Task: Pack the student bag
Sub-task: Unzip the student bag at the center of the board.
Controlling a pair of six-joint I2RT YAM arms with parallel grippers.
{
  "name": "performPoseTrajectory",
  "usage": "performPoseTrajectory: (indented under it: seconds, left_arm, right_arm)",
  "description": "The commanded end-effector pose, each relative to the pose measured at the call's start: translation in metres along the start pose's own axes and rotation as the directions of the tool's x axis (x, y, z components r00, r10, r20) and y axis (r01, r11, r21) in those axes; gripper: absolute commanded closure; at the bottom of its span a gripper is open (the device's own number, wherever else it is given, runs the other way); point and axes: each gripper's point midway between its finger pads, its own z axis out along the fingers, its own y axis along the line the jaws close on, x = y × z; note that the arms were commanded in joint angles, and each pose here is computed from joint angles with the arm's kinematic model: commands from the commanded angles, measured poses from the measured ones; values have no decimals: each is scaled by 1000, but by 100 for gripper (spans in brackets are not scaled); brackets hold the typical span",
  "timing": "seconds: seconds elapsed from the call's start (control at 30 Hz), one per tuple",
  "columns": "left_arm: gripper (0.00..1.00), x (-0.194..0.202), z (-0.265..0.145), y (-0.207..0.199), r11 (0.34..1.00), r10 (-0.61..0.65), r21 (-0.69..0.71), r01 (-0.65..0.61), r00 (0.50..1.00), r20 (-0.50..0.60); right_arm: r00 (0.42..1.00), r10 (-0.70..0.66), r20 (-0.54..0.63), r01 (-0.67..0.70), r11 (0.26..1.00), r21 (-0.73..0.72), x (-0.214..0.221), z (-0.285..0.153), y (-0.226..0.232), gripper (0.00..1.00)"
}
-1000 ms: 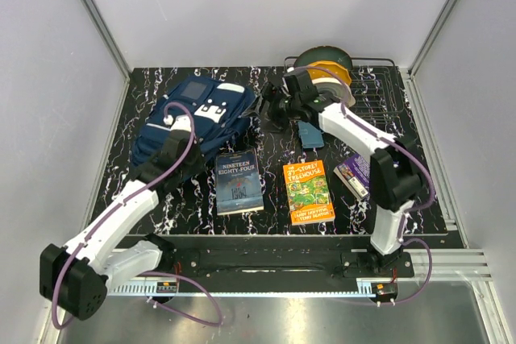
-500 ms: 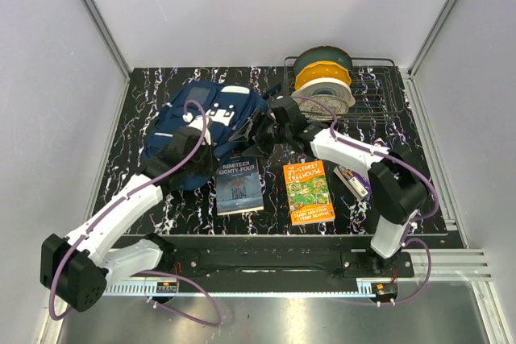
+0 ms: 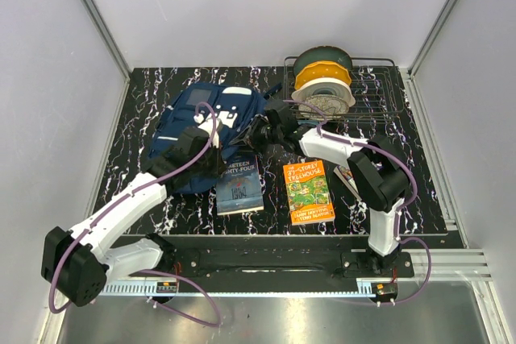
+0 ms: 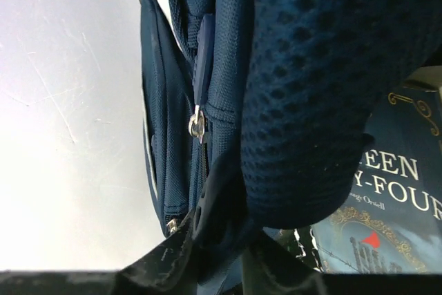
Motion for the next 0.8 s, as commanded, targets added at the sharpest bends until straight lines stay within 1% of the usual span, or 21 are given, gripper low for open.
performPoseTrajectory:
  seconds: [0.0,0.07,0.1,0.13,0.23,0.27,0.33,0.37,0.4,0.43,0.5,0.53,0.6,0.77]
  left_arm:
    - [100,-35,-7,-29,993,31,108,-45,992,126]
    - [100,-31,-5,-24,995,26,88,-36,993,117]
    - [100,-29,-4,-22,996,23,81,-33,993,113]
    - [100,-26,-4,-20,997,23,71,-30,994,104]
    - [100,-16,-2,-6,1000,3,2,-3,997,72]
    - [100,-15,-2,3,999,-3,-45,6,997,75]
    - [100,-7,-4,12,996,-7,-91,11,999,52]
    - [100,-4,-3,19,992,-11,-127,16,999,46]
    - [100,-1,-5,23,989,-16,-148,22,999,43]
    - [100,7,-7,30,984,-22,-179,25,1000,16]
    - [100,13,-10,42,970,-38,-240,39,999,10]
    - [100,18,-12,46,965,-42,-259,39,999,-5]
    - [100,25,-14,52,956,-64,-286,60,998,-8]
    - [100,45,-22,70,920,-137,-377,110,989,-46]
  right_arm:
    - [998,-66,5,67,993,-99,-1,-2,36,77]
    - [996,-84,10,85,992,-94,-1,-3,35,88]
    - [996,-91,16,92,992,-90,-2,-6,36,97]
    - [995,-98,22,99,992,-83,-2,-7,35,100]
    - [989,-129,66,132,991,-34,-15,-14,26,100]
    - [988,-138,72,138,990,-6,-20,-16,19,100]
    - [985,-151,82,152,988,-2,-32,-23,21,100]
    - [983,-162,89,161,987,21,-45,-29,14,100]
    - [980,-173,102,172,985,18,-53,-34,19,100]
    - [978,-178,112,176,984,26,-61,-37,17,100]
    - [971,-198,135,196,980,34,-82,-45,20,100]
    - [971,-200,129,195,980,49,-86,-47,17,100]
    - [960,-243,136,239,970,45,-99,-48,27,100]
    - [954,-282,104,275,958,82,-117,-36,28,100]
